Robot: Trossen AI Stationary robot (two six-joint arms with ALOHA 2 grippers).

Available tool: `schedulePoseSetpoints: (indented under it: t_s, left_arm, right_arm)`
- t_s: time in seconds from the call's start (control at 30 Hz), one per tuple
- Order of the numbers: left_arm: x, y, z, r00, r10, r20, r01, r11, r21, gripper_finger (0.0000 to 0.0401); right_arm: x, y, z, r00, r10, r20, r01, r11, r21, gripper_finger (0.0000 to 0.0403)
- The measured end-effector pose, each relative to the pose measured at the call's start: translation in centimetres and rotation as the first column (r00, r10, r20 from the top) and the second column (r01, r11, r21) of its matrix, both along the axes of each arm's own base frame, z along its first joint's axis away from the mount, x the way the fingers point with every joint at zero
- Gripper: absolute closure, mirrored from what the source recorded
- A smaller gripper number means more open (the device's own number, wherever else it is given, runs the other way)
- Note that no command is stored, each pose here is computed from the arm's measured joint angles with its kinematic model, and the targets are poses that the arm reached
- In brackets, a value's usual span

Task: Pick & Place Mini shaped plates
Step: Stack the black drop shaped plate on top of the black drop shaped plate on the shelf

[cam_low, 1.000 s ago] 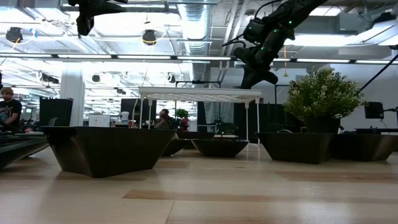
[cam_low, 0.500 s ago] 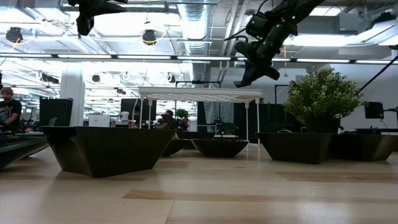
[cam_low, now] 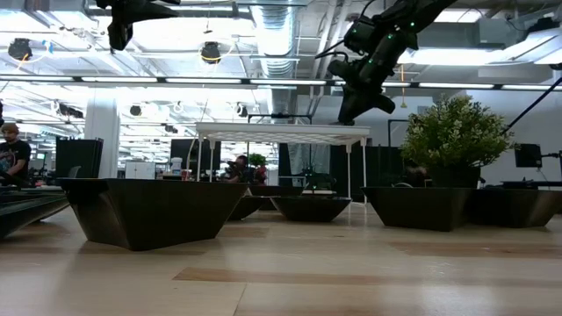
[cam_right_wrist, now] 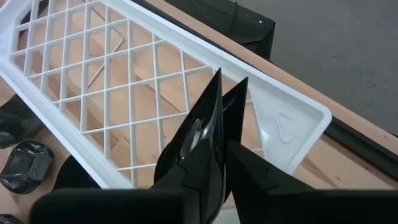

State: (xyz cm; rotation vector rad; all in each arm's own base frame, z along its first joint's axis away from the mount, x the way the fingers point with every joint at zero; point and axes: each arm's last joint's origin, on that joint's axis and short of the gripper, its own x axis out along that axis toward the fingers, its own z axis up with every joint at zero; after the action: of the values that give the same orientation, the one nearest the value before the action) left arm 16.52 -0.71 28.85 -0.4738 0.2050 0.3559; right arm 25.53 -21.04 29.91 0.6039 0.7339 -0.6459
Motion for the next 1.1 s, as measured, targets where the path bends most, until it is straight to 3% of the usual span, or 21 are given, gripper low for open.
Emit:
schedulePoseSetpoints:
  t_s: [0.47,0.83,1.1]
  left_arm:
    - [0.0,0.0,0.0,1.0,0.0,0.0,0.0,1.0,0.0,0.0311]
    - [0.0,0.0,0.0,1.0,0.0,-0.001,0.0,1.0,0.0,0.0311]
    - [0.0,-0.1,0.0,1.0,-0.009,-0.002,0.009,1.0,0.002,0.0311]
  right_arm:
    - [-0.3,0.2,0.4,1.0,-0.01,0.006,0.01,1.0,-0.005,0.0336]
    - [-1.4,1.3,2.8,0.995,-0.092,0.031,0.095,0.99,-0.105,0.0336]
    - [-1.7,5.3,5.9,0.992,-0.107,0.069,0.122,0.956,-0.267,0.0336]
